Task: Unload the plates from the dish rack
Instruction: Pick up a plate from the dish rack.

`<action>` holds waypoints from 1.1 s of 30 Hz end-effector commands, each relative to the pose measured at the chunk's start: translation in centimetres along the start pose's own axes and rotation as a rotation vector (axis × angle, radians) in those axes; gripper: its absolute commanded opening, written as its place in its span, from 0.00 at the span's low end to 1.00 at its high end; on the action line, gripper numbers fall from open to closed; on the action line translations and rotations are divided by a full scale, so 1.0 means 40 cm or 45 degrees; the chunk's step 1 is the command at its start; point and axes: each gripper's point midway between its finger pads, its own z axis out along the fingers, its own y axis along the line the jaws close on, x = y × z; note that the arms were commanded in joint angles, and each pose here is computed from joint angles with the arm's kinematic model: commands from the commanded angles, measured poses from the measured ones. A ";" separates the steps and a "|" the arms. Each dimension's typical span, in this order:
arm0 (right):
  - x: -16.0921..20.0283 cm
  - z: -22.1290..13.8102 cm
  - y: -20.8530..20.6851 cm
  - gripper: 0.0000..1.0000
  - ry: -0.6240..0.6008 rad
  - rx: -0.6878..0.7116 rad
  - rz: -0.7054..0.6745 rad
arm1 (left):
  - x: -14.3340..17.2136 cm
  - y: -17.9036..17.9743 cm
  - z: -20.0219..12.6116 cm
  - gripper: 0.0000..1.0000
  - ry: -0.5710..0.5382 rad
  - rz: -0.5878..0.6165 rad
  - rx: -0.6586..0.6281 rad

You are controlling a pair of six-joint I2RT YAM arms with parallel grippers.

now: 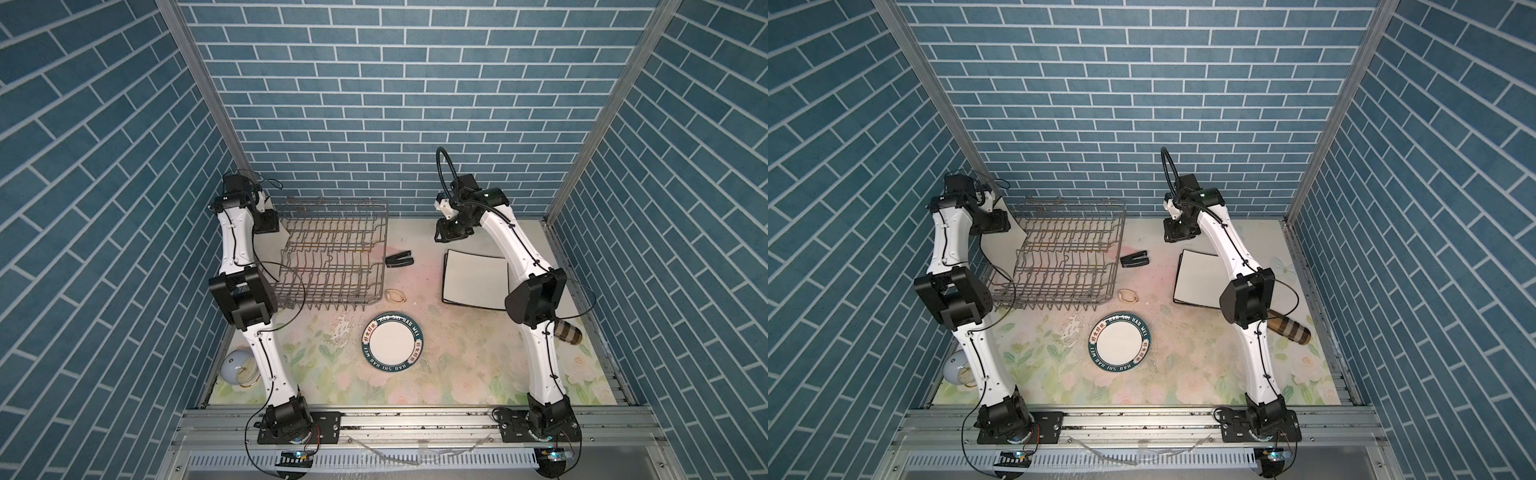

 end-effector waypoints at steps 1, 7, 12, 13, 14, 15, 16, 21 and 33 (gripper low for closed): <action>0.005 -0.017 0.005 0.41 0.012 0.007 -0.048 | -0.024 -0.069 -0.064 0.67 -0.048 0.035 0.089; 0.007 -0.020 0.006 0.41 0.014 0.008 -0.052 | -0.027 -0.076 -0.072 0.69 -0.054 0.040 0.087; 0.011 -0.018 0.006 0.41 0.024 0.005 -0.050 | -0.031 -0.074 -0.075 0.72 -0.063 0.039 0.078; 0.012 -0.018 0.006 0.41 0.025 0.005 -0.049 | -0.033 -0.073 -0.077 0.73 -0.067 0.038 0.075; 0.013 -0.019 0.005 0.41 0.027 0.006 -0.047 | -0.034 -0.072 -0.077 0.72 -0.069 0.037 0.072; 0.014 -0.017 0.005 0.41 0.030 0.007 -0.047 | -0.037 -0.072 -0.080 0.72 -0.076 0.036 0.071; 0.015 -0.017 0.005 0.41 0.033 0.007 -0.046 | -0.038 -0.072 -0.082 0.73 -0.079 0.035 0.069; 0.024 -0.010 0.002 0.41 0.051 0.012 -0.043 | -0.048 -0.067 -0.098 0.72 -0.111 0.032 0.050; 0.045 0.005 -0.011 0.40 0.084 0.038 -0.038 | -0.040 -0.071 -0.079 0.55 -0.093 0.022 0.061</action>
